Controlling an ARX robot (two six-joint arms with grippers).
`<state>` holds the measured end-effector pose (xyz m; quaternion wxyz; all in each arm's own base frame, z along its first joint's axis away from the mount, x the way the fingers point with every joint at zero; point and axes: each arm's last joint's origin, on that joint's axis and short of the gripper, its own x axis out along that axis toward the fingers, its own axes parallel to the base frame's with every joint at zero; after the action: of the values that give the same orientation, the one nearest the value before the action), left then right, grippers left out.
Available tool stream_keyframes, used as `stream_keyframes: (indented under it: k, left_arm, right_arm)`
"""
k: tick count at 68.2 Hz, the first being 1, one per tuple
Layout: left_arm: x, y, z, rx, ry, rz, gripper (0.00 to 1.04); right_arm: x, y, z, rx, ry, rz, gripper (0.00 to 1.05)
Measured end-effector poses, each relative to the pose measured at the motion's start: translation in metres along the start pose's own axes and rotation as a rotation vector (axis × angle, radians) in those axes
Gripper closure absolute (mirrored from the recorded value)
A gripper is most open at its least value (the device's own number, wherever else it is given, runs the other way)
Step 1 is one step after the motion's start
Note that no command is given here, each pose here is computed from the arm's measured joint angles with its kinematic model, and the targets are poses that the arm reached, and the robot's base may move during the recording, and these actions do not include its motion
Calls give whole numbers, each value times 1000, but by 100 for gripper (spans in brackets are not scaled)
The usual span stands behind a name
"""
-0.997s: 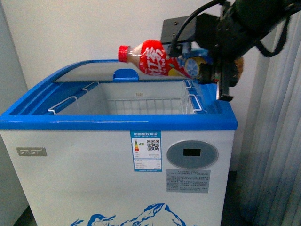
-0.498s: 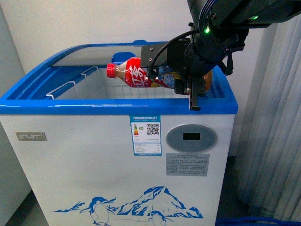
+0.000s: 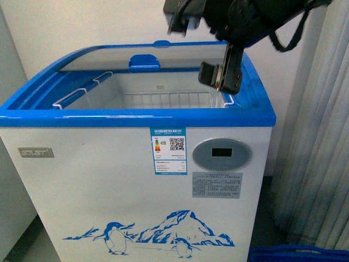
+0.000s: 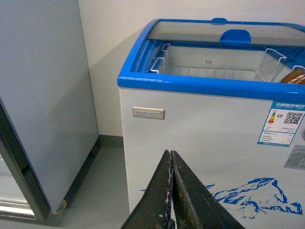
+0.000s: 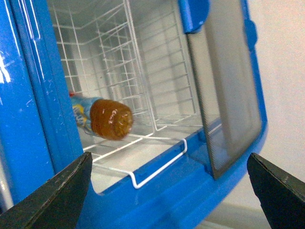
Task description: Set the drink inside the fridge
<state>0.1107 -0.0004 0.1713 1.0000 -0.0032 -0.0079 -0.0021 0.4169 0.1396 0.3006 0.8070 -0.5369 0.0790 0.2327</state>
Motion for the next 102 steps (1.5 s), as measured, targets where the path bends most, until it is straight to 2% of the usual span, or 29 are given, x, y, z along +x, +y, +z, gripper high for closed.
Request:
stream_keyframes:
  k: [7,14,19,25,31,37,39,41,44,48,54,63,71,76,102]
  left_arm:
    - [-2,0,0,1,0,0,102]
    - [-10,0,-5,2,35,1,102]
    - [-13,0,-3,2,8,0,102]
    - [-13,0,-3,2,8,0,102]
    - [-14,0,-3,2,6,0,102]
    - [-14,0,-3,2,7,2,102]
    - [-14,0,-3,2,6,-1,102]
    - [-14,0,-3,2,7,-1,102]
    - [-14,0,-3,2,7,0,102]
    - [-14,0,-3,2,7,2,102]
    - [-14,0,-3,2,7,-1,102]
    - [-14,0,-3,2,7,0,102]
    - [-14,0,-3,2,7,0,102]
    - [-14,0,-3,2,7,0,102]
    - [-14,0,-3,2,7,0,102]
  right_arm:
    - [-43,-7,-2,113,-15,-41,8]
    - [-126,-5,-14,401,62,-77,8]
    - [-174,-1,-27,587,134,-86,8]
    - [-241,11,-42,851,217,-93,8]
    - [-311,37,-55,1124,305,-84,8]
    - [-347,54,-60,1314,350,-102,8]
    - [-351,55,-60,1341,346,-116,8]
    - [-352,56,-59,1347,309,-131,9]
    - [-345,61,-64,1295,159,-262,17]
    - [-336,75,-72,1233,-5,-377,27]
    - [-322,97,-85,1184,-134,-469,43]
    - [-315,122,-96,1156,-190,-503,65]
    - [-305,139,-105,1154,-178,-497,84]
    - [-295,157,-114,1156,-157,-489,102]
    - [-282,188,-129,1153,-164,-492,102]
